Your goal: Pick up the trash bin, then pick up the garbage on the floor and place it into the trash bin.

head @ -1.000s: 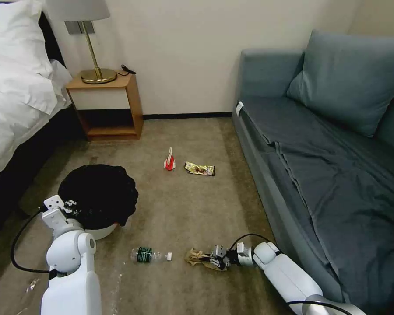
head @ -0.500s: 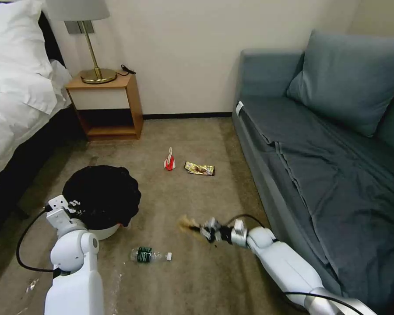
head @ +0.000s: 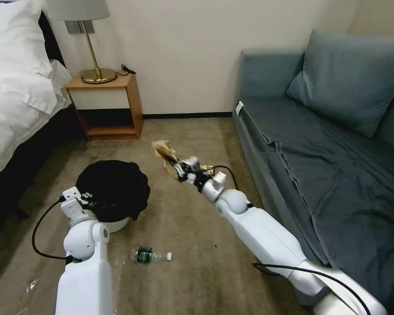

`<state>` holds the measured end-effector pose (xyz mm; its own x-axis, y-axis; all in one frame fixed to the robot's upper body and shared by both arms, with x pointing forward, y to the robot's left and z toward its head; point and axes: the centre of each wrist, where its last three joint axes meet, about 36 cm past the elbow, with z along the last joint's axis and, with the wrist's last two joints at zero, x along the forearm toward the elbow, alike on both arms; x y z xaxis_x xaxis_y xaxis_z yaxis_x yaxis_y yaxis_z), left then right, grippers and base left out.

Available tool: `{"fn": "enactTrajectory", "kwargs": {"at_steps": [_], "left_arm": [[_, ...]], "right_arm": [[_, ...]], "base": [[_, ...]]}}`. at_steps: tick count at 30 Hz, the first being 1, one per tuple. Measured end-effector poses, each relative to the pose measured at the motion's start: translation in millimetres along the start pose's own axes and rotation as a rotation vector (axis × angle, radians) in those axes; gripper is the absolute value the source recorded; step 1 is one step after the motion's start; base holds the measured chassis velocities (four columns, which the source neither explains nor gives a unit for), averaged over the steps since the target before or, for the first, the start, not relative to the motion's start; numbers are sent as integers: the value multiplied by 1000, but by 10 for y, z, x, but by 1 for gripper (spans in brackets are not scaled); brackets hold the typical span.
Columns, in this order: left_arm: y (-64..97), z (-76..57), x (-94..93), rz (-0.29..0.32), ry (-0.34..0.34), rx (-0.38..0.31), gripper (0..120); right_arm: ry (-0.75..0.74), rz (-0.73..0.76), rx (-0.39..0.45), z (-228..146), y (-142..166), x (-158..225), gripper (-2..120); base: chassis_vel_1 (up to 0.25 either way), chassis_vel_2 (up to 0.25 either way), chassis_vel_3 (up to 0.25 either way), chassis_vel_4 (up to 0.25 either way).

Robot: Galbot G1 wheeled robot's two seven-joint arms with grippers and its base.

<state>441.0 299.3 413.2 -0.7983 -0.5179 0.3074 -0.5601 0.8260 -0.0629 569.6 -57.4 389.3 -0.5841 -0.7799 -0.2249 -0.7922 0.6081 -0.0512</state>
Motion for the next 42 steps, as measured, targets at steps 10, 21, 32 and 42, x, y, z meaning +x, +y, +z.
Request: {"fn": "enactTrajectory", "kwargs": {"at_steps": [10, 21, 32, 42], "left_arm": [[-51, -8, 48, 4, -5, -6, 4], [-55, 9, 95, 1, -3, -3, 4], [-165, 48, 127, 13, -3, -15, 4], [-255, 62, 149, 19, -17, -44, 4]], "right_arm": [[24, -67, 26, 37, 363, -741, 0], [110, -94, 74, 466, 292, -887, 0], [175, -79, 83, 720, 261, -686, 0], [180, -110, 91, 666, 328, -727, 0]], "base": [[0, 0, 0, 0], [0, 0, 0, 0], [0, 0, 0, 0], [0, 0, 0, 0]]}}
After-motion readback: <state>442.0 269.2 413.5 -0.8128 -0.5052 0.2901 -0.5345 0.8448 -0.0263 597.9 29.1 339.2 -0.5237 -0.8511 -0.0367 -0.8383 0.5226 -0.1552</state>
